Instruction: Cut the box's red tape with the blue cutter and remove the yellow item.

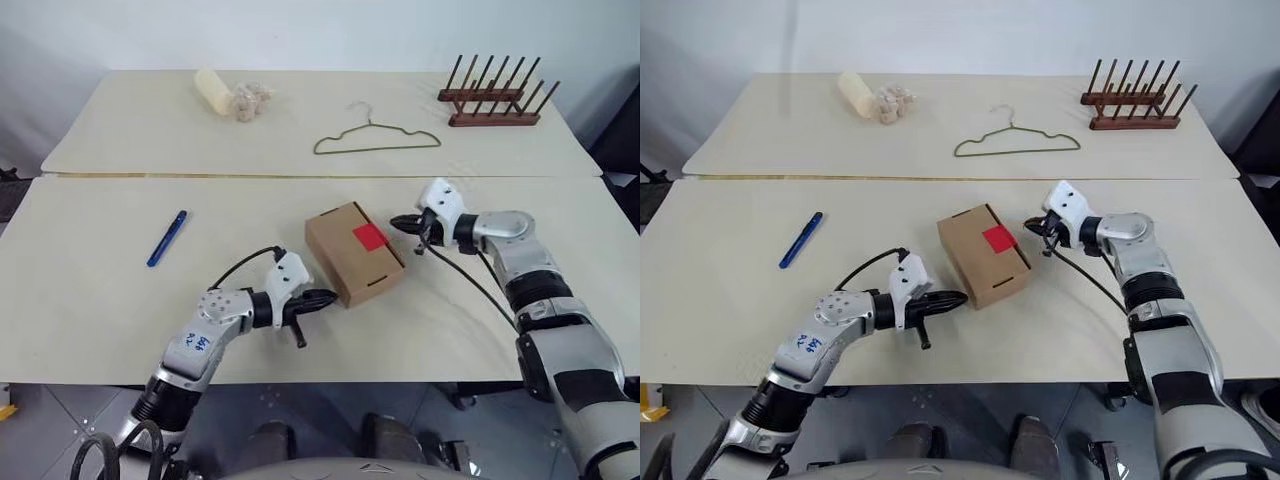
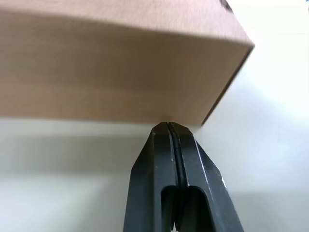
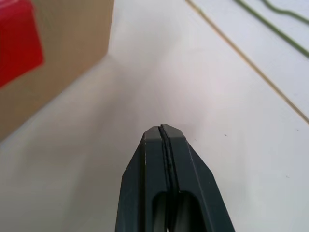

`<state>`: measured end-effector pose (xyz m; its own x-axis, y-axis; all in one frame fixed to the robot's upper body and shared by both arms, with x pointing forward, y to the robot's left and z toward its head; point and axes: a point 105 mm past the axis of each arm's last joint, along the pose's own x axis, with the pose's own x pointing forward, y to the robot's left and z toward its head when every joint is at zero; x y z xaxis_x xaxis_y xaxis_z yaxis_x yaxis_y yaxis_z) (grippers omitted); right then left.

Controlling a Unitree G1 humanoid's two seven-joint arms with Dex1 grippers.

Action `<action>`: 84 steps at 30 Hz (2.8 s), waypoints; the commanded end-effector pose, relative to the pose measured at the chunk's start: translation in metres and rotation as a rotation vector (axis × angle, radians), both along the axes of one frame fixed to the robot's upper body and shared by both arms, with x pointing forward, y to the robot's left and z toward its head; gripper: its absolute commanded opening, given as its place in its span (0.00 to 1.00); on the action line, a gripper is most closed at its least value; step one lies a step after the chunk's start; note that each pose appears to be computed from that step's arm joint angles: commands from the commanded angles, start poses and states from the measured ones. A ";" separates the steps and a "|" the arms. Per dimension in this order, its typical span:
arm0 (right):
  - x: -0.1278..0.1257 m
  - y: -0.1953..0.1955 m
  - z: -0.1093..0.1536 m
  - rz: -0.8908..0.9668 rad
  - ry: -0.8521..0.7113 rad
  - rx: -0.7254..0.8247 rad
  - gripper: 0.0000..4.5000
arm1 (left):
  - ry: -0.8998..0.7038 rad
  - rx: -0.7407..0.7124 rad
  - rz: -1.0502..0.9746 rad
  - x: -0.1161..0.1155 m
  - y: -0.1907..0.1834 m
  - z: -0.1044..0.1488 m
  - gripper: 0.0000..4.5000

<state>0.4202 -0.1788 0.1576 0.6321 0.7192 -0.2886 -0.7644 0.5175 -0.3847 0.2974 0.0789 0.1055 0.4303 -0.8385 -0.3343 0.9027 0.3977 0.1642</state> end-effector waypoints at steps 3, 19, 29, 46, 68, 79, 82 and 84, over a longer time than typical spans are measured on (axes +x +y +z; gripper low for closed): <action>-0.012 -0.037 0.047 0.017 -0.049 0.146 0.00 | -0.157 0.014 0.087 -0.007 0.045 0.043 0.00; -0.122 0.036 0.079 0.471 -0.130 0.393 1.00 | -0.234 -0.141 0.927 -0.119 0.281 0.079 0.99; -0.151 0.069 0.077 0.598 -0.190 0.396 1.00 | -0.189 -0.109 1.195 -0.183 0.339 0.045 0.99; -0.148 0.069 0.075 0.596 -0.181 0.366 1.00 | -0.039 -0.049 0.934 -0.001 0.274 0.027 0.99; -0.147 0.074 0.071 0.529 -0.197 0.402 1.00 | 0.095 -0.058 0.903 0.046 0.254 -0.009 0.91; -0.146 0.073 0.071 0.517 -0.204 0.400 1.00 | 0.124 -0.046 0.848 0.045 0.239 -0.022 0.25; -0.147 0.071 0.071 0.516 -0.202 0.395 1.00 | 0.103 -0.033 0.865 0.045 0.241 -0.024 0.10; -0.148 0.070 0.071 0.513 -0.199 0.392 1.00 | 0.090 -0.047 0.868 0.045 0.242 -0.022 0.10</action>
<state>0.2796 -0.1081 0.2180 0.2125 0.9687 0.1282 -0.9042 0.2447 -0.3502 0.3503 0.3200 0.1132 0.9261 -0.2573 -0.2759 0.2931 0.9512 0.0968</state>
